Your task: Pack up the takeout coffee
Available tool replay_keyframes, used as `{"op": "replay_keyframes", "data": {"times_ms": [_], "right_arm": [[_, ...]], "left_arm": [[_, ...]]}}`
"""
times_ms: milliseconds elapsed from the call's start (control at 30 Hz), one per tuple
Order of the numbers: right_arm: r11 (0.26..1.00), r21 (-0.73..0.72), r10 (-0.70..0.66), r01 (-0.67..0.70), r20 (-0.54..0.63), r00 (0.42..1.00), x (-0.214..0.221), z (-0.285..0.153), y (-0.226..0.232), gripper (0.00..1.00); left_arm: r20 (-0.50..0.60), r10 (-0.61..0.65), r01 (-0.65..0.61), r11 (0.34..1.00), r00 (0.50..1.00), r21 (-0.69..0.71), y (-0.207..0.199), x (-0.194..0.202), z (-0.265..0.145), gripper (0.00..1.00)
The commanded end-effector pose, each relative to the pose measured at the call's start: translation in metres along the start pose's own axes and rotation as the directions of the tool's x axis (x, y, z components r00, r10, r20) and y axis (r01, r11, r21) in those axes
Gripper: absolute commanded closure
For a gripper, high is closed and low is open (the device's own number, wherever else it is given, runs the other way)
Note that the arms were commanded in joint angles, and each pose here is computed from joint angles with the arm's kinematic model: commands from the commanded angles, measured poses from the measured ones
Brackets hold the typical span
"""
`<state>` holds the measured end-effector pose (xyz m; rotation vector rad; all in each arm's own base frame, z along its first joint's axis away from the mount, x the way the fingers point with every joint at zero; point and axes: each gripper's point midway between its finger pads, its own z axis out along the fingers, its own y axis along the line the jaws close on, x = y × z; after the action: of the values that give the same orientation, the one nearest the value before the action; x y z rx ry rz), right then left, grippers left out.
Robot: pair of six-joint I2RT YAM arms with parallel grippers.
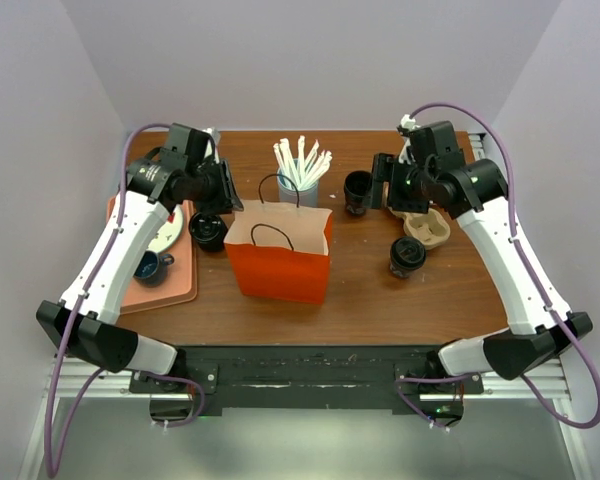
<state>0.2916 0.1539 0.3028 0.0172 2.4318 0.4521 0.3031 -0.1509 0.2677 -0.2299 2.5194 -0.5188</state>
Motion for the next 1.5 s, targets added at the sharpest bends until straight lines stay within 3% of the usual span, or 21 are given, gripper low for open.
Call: {"op": "replay_keyframes", "data": {"times_ms": [0, 267, 367, 500, 567, 833, 1100, 1467], "right_arm": [[0.997, 0.079, -0.022, 0.021, 0.008, 1.000, 0.005, -0.006, -0.018, 0.25], [0.995, 0.101, -0.014, 0.014, -0.007, 1.000, 0.015, -0.001, -0.026, 0.26], [0.985, 0.170, -0.016, 0.016, -0.001, 1.000, 0.021, 0.003, -0.041, 0.26], [0.954, 0.298, -0.004, 0.007, -0.011, 1.000, 0.026, 0.011, -0.076, 0.26], [0.941, 0.338, -0.004, 0.012, -0.026, 1.000, 0.030, 0.017, -0.091, 0.24], [0.908, 0.419, 0.022, 0.027, -0.110, 0.994, 0.044, 0.048, -0.138, 0.20], [0.911, 0.407, 0.021, 0.062, -0.196, 0.980, 0.058, 0.079, -0.156, 0.14], [0.919, 0.381, 0.011, 0.103, -0.285, 0.958, 0.078, 0.098, -0.161, 0.14]], "left_arm": [[-0.001, 0.100, -0.100, 0.995, 0.995, -0.002, 0.004, 0.001, -0.010, 0.62], [-0.004, 0.140, -0.140, 0.990, 0.990, 0.035, 0.001, 0.008, -0.006, 0.60], [-0.005, 0.153, -0.152, 0.988, 0.988, 0.029, 0.003, 0.009, -0.003, 0.71], [-0.002, 0.155, -0.154, 0.987, 0.988, 0.036, 0.000, 0.010, -0.006, 0.95], [-0.002, 0.139, -0.139, 0.990, 0.990, 0.033, 0.001, 0.013, -0.009, 1.00], [-0.029, 0.004, -0.003, 0.999, 1.000, 0.052, -0.011, 0.030, -0.016, 1.00], [-0.053, 0.006, -0.003, 0.998, 0.999, 0.062, -0.013, 0.036, -0.015, 1.00], [-0.054, 0.016, -0.011, 0.996, 0.998, 0.083, -0.015, 0.038, -0.017, 1.00]]}}
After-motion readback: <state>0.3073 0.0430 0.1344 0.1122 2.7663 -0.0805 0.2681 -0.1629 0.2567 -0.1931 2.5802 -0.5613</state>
